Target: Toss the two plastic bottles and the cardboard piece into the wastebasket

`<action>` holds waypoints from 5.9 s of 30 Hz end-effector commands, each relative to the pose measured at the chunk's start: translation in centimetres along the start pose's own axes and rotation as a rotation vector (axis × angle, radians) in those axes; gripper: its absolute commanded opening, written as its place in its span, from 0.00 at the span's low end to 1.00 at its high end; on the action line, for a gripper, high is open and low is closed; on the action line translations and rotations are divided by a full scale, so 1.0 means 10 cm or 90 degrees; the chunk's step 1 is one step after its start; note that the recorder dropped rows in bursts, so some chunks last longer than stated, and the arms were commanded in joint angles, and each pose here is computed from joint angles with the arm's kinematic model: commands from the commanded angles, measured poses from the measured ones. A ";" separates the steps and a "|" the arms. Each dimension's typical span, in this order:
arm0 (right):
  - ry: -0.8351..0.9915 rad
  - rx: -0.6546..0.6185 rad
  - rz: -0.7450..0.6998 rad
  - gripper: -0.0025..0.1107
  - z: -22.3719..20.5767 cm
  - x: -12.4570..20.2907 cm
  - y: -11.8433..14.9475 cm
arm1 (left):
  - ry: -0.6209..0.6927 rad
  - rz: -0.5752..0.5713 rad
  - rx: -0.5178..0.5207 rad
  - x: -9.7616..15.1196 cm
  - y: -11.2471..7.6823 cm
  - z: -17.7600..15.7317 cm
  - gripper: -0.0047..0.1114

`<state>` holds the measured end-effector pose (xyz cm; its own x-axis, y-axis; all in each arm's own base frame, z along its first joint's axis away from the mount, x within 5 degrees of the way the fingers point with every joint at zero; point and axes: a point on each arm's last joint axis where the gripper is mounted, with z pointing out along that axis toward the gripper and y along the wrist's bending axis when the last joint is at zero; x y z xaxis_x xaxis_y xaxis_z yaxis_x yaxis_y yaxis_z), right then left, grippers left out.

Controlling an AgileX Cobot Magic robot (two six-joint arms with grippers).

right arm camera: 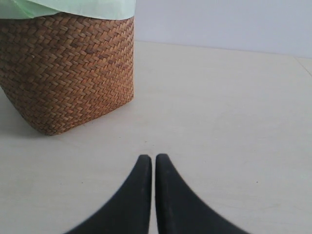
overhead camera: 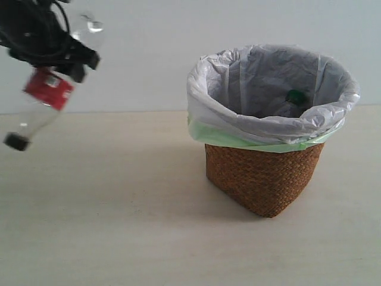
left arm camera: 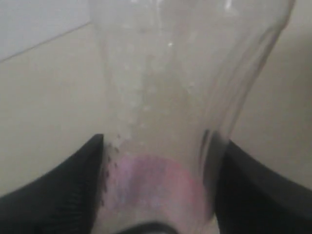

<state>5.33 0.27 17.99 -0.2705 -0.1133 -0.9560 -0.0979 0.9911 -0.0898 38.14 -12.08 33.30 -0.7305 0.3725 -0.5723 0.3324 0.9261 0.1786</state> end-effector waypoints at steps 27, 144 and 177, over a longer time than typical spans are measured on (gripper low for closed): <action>-0.006 0.003 0.002 0.02 0.00 -0.01 0.00 | -0.484 0.192 0.381 -0.84 -1.26 -1.05 0.97; -0.006 0.003 0.002 0.02 0.00 -0.01 0.00 | -0.427 -0.112 -0.210 3.69 -0.18 -0.86 0.07; -0.006 0.003 0.001 0.02 0.00 -0.01 0.00 | -0.424 -0.164 -0.212 3.70 -0.17 -0.86 0.07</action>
<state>5.33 0.27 17.99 -0.2705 -0.1133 -0.9560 -0.0979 0.9911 -0.0898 5.43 0.64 18.77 -0.2156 0.1445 -0.9657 -0.0676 0.9844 0.1624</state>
